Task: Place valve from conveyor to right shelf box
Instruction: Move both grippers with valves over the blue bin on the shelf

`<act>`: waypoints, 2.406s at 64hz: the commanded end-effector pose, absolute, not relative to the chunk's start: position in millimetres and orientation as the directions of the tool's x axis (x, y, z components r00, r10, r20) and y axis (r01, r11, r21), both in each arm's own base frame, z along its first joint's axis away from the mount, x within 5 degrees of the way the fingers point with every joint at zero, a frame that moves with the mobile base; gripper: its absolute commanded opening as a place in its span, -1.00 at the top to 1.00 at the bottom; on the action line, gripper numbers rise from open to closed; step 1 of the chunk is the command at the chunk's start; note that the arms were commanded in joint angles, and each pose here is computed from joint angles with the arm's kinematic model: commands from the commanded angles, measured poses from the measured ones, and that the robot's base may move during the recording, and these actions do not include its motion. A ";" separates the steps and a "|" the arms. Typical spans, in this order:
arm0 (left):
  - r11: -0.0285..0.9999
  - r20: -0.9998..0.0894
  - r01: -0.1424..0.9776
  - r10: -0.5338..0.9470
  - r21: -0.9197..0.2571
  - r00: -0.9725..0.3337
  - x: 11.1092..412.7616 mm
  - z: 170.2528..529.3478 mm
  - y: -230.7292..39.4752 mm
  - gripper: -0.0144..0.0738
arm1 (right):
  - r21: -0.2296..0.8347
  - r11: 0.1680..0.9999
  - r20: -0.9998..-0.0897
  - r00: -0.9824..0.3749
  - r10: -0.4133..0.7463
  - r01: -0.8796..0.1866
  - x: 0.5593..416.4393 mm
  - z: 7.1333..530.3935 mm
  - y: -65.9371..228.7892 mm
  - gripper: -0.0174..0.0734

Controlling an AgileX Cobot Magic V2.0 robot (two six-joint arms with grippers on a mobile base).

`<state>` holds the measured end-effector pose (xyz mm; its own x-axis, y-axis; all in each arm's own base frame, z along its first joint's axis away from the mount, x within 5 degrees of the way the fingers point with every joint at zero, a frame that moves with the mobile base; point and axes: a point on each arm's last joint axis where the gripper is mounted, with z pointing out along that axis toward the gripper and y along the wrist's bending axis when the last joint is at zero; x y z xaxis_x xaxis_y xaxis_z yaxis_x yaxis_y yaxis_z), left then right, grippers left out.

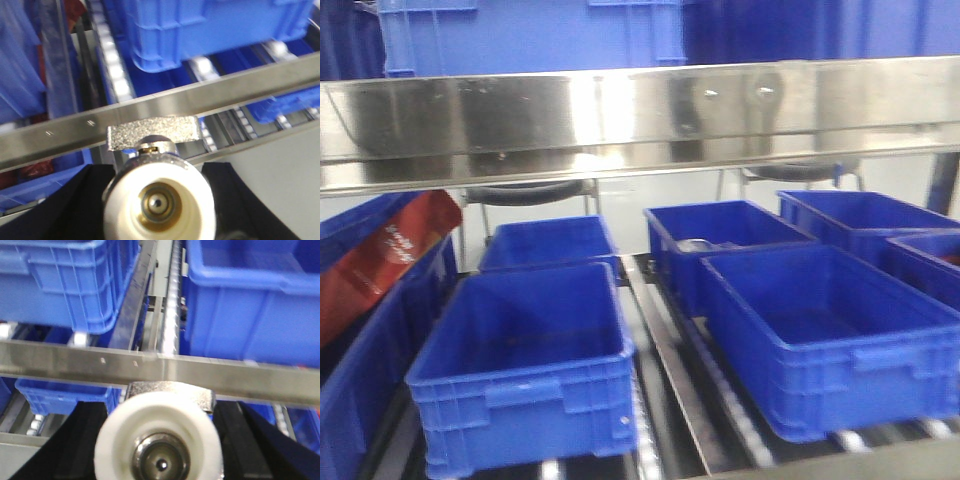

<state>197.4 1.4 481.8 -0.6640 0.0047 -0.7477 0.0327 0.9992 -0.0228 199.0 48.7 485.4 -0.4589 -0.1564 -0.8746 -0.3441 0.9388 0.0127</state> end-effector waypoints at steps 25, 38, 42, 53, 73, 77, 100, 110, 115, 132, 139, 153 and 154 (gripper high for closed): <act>0.999 -0.777 0.037 0.001 -0.028 -0.630 195.6 486.9 0.2 0.92 | -0.003 0.942 -0.918 -0.374 -0.136 -0.335 194.9 498.6 47.4 0.95; 0.999 -0.777 0.037 0.001 -0.028 -0.630 195.6 486.9 0.2 0.92 | -0.003 0.942 -0.918 -0.374 -0.136 -0.335 194.9 498.6 47.4 0.95; 0.999 -0.777 0.037 0.001 -0.028 -0.630 195.6 486.9 0.2 0.92 | -0.003 0.942 -0.918 -0.374 -0.136 -0.335 194.9 498.6 47.4 0.95; 0.999 -0.777 0.037 0.001 -0.028 -0.630 195.6 486.9 0.2 0.92 | -0.003 0.942 -0.918 -0.374 -0.136 -0.335 194.9 498.6 47.4 0.95; 0.999 -0.777 0.037 0.001 -0.028 -0.630 195.6 486.9 0.2 0.92 | -0.003 0.942 -0.918 -0.374 -0.136 -0.335 194.9 498.6 47.4 0.95; 0.999 -0.777 0.037 0.001 -0.028 -0.630 195.6 486.9 0.2 0.92 | -0.003 0.942 -0.918 -0.374 -0.136 -0.335 194.9 498.6 47.4 0.95; 0.999 -0.777 0.037 0.001 -0.028 -0.630 195.6 486.9 0.2 0.92 | -0.003 0.942 -0.918 -0.374 -0.136 -0.335 194.9 498.6 47.4 0.95; 0.999 -0.777 0.037 0.001 -0.028 -0.630 195.6 486.9 0.2 0.92 | -0.003 0.942 -0.918 -0.374 -0.136 -0.335 194.9 498.6 47.4 0.95; 0.999 -0.777 0.037 0.001 -0.028 -0.630 195.6 486.9 0.2 0.92 | -0.003 0.942 -0.918 -0.374 -0.136 -0.335 194.9 498.6 47.4 0.95; 0.999 -0.777 0.037 0.001 -0.028 -0.630 195.6 486.9 0.2 0.92 | -0.003 0.942 -0.918 -0.374 -0.136 -0.335 194.9 498.6 47.4 0.95; 0.999 -0.777 0.037 0.001 -0.028 -0.630 195.6 486.9 0.2 0.92 | -0.003 0.942 -0.918 -0.374 -0.136 -0.335 194.9 498.6 47.4 0.95; 0.999 -0.777 0.037 0.001 -0.028 -0.630 195.6 486.9 0.2 0.92 | -0.003 0.942 -0.918 -0.372 -0.135 -0.335 194.9 498.8 47.4 0.95; 0.999 -0.777 0.037 0.001 -0.028 -0.630 195.6 486.9 0.2 0.92 | -0.004 0.943 -0.920 -0.368 -0.134 -0.334 195.1 499.2 47.4 0.95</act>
